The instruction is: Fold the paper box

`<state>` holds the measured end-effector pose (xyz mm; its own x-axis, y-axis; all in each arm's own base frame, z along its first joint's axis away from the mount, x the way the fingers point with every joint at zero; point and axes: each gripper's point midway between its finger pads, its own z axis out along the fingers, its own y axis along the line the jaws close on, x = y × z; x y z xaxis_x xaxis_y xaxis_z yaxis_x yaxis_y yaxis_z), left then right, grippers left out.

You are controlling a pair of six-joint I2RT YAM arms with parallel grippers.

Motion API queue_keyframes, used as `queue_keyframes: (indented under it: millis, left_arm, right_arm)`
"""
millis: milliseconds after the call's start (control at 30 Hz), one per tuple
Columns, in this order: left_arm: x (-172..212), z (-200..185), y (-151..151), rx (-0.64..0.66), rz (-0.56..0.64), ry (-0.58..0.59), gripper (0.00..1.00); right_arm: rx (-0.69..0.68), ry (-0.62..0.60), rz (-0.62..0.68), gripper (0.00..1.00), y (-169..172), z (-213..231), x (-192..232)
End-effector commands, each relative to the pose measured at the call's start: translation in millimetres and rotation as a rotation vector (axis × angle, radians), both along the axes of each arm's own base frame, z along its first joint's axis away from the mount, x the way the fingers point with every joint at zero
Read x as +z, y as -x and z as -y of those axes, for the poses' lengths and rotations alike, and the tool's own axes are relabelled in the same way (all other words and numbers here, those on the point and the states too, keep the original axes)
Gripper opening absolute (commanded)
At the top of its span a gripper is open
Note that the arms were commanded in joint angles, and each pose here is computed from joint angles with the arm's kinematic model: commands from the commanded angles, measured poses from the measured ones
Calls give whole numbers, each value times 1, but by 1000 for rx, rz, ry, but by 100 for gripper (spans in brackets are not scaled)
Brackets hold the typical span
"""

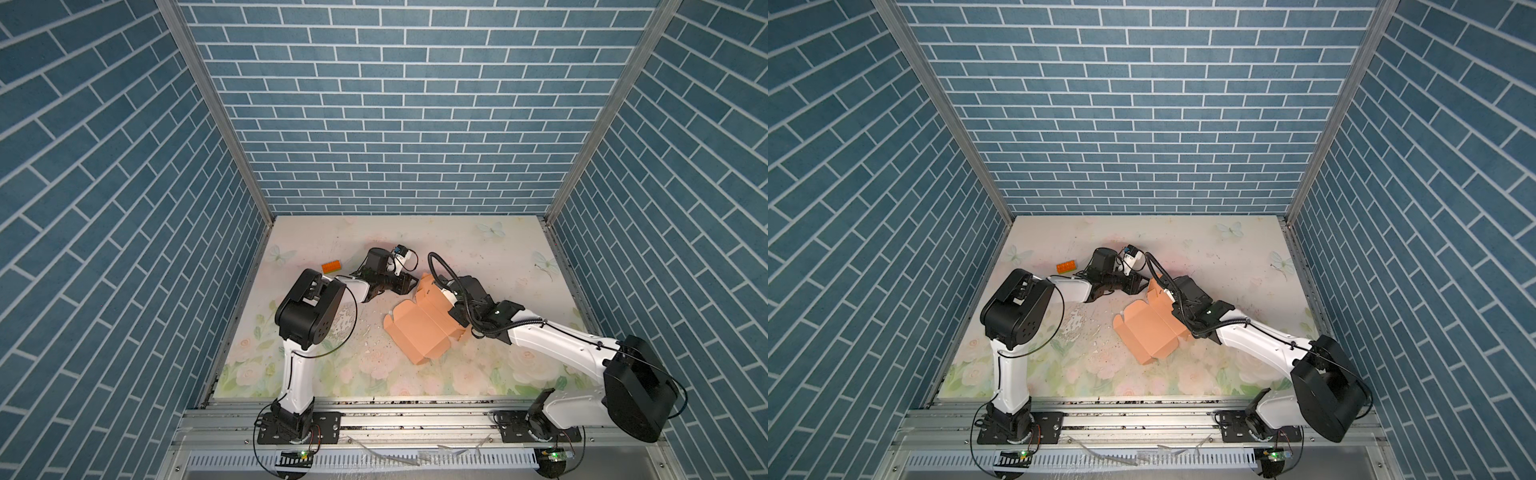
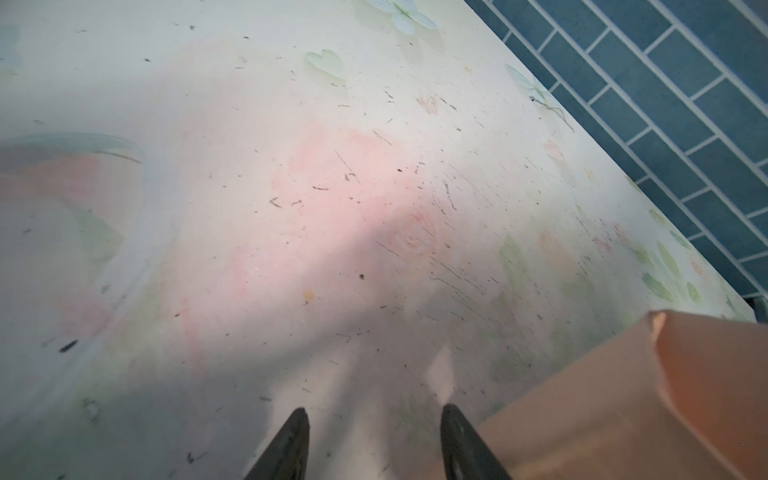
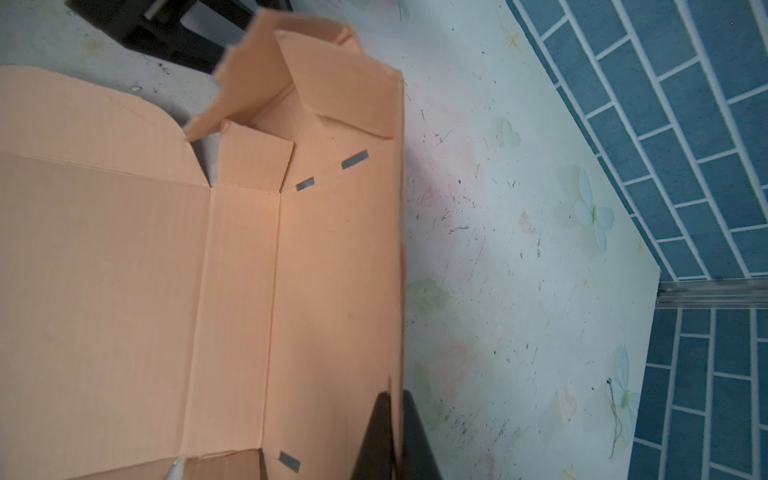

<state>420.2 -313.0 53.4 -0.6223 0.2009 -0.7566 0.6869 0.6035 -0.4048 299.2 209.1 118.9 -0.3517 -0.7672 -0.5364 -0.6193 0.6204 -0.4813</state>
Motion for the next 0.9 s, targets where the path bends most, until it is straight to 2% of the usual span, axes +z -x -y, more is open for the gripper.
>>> queue_keyframes:
  millis: [0,867]
  left_arm:
    - [4,9,14,-84,-3,19,53]
    - [15,1,56,-88,33,87,52]
  right_arm:
    - [32,34,-16,7,3,-2,-11]
    - [88,178,22,7,9,-8,-1]
